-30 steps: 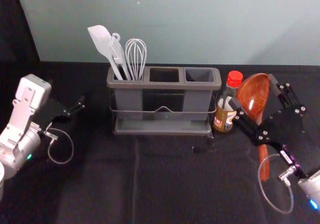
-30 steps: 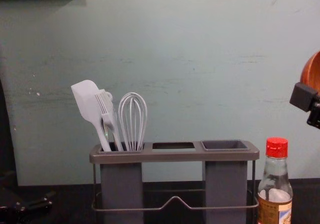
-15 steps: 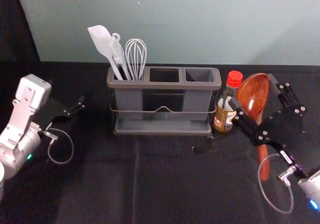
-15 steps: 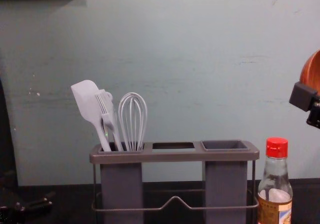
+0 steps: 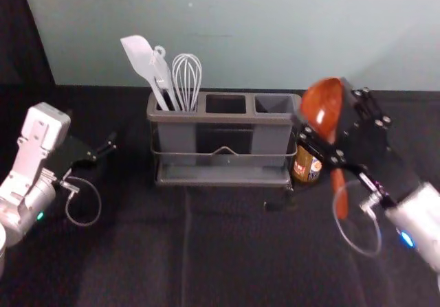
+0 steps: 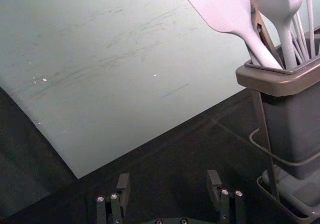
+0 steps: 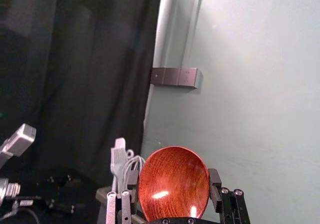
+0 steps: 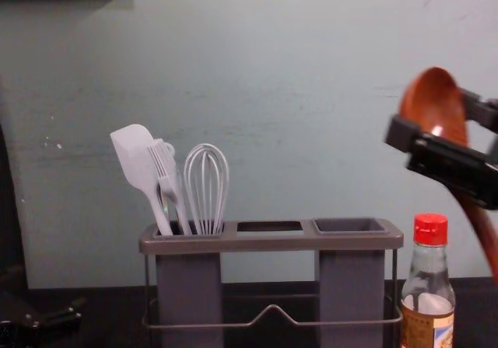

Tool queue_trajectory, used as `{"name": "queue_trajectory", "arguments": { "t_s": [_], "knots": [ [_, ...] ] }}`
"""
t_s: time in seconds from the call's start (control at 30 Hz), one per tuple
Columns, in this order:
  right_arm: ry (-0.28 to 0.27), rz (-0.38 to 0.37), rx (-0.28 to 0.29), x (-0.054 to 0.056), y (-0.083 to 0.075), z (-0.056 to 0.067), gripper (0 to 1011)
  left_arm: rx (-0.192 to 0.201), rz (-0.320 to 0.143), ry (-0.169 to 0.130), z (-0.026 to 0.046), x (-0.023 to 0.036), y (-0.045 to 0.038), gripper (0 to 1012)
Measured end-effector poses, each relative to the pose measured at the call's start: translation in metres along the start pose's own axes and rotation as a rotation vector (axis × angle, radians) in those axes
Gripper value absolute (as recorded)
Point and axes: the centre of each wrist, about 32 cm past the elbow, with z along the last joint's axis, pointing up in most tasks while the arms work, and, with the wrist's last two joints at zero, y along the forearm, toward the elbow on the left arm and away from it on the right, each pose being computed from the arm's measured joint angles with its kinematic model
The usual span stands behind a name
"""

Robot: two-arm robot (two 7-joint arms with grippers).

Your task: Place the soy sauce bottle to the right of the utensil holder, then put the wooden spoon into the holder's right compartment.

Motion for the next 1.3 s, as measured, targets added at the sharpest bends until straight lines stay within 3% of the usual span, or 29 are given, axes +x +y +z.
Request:
{"name": "queue_trajectory", "arguments": {
  "t_s": [0.27, 0.63, 0.97, 1.3],
  "knots": [
    [0.046, 0.029, 0.036, 0.023, 0.044, -0.017, 839, 0.000, 0.000, 0.000, 0.0000, 0.0000, 0.0000, 1005],
    [0.039, 0.038, 0.087, 0.042, 0.098, -0.026, 839, 0.000, 0.000, 0.000, 0.0000, 0.0000, 0.0000, 1005],
    [-0.010, 0.053, 0.160, 0.052, 0.128, -0.029, 839, 0.000, 0.000, 0.000, 0.0000, 0.0000, 0.0000, 1005],
    [-0.072, 0.054, 0.229, 0.059, 0.148, -0.043, 839, 0.000, 0.000, 0.000, 0.0000, 0.0000, 0.0000, 1005]
  ]
}}
